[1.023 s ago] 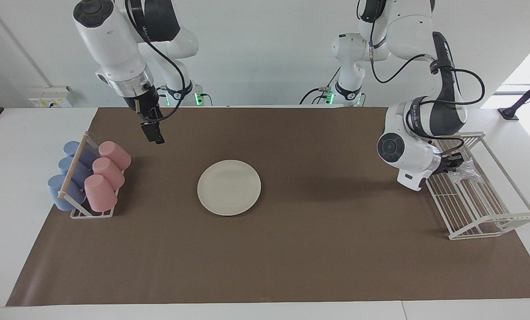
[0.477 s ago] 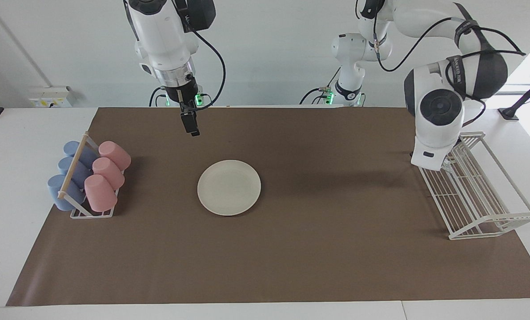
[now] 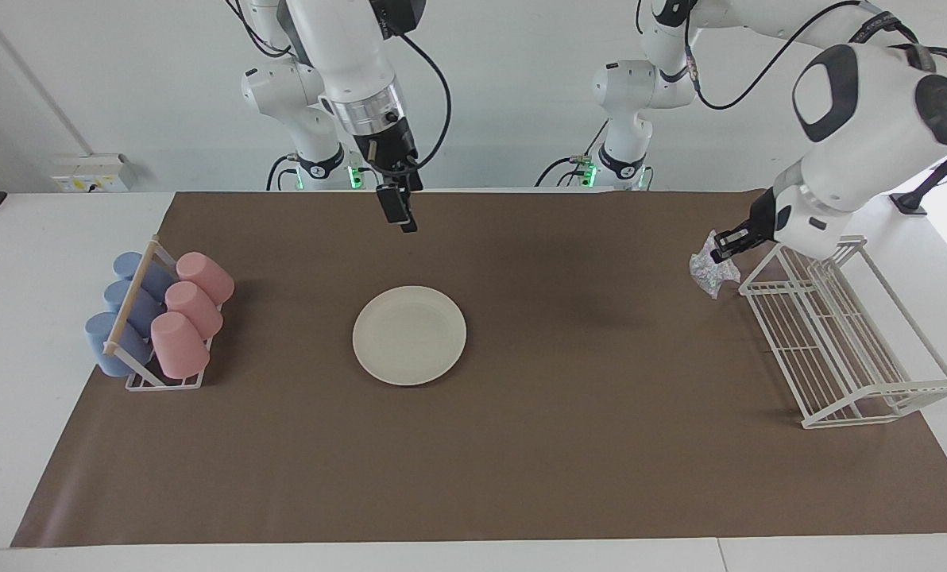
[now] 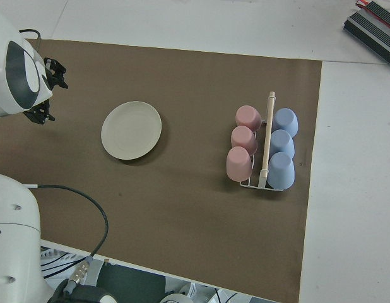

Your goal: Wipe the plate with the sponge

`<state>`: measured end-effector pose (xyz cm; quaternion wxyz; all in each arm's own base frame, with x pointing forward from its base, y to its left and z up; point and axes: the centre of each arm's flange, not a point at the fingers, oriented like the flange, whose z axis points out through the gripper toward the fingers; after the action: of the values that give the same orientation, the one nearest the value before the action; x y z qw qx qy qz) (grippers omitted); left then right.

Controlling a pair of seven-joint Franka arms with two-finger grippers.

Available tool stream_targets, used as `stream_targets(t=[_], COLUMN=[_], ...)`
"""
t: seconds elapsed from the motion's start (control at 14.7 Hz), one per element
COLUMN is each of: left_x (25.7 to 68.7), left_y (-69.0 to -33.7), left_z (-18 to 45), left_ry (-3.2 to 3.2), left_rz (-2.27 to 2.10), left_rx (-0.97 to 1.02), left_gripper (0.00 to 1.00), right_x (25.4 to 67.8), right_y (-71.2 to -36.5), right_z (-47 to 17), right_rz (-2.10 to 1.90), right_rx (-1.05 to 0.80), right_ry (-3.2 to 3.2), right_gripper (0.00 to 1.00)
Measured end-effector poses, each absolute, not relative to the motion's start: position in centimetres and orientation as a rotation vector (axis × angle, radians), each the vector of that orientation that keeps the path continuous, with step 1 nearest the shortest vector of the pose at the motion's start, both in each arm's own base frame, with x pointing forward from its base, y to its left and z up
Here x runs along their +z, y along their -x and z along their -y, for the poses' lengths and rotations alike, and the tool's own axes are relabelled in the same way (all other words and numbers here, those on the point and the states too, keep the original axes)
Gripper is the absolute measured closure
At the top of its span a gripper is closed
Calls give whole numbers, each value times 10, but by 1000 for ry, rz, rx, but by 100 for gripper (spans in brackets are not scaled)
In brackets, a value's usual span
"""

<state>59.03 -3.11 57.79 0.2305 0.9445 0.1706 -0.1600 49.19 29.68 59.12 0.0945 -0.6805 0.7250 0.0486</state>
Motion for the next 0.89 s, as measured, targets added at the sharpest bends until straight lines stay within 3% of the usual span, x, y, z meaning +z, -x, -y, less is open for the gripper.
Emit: stream_targets(t=[0.55, 0.89], left_x=[482, 462], left_y=[-501, -484], left_z=[69, 101], left_ry=[-2055, -1900], left_rz=[-268, -152], left_rx=[-361, -322], left_gripper=[96, 96], right_x=[571, 561], right_y=[-479, -470], right_z=[-371, -396], right_rz=[-2217, -2164], right_rx=[22, 24], right_ry=[1942, 1959], right_gripper=[0, 0])
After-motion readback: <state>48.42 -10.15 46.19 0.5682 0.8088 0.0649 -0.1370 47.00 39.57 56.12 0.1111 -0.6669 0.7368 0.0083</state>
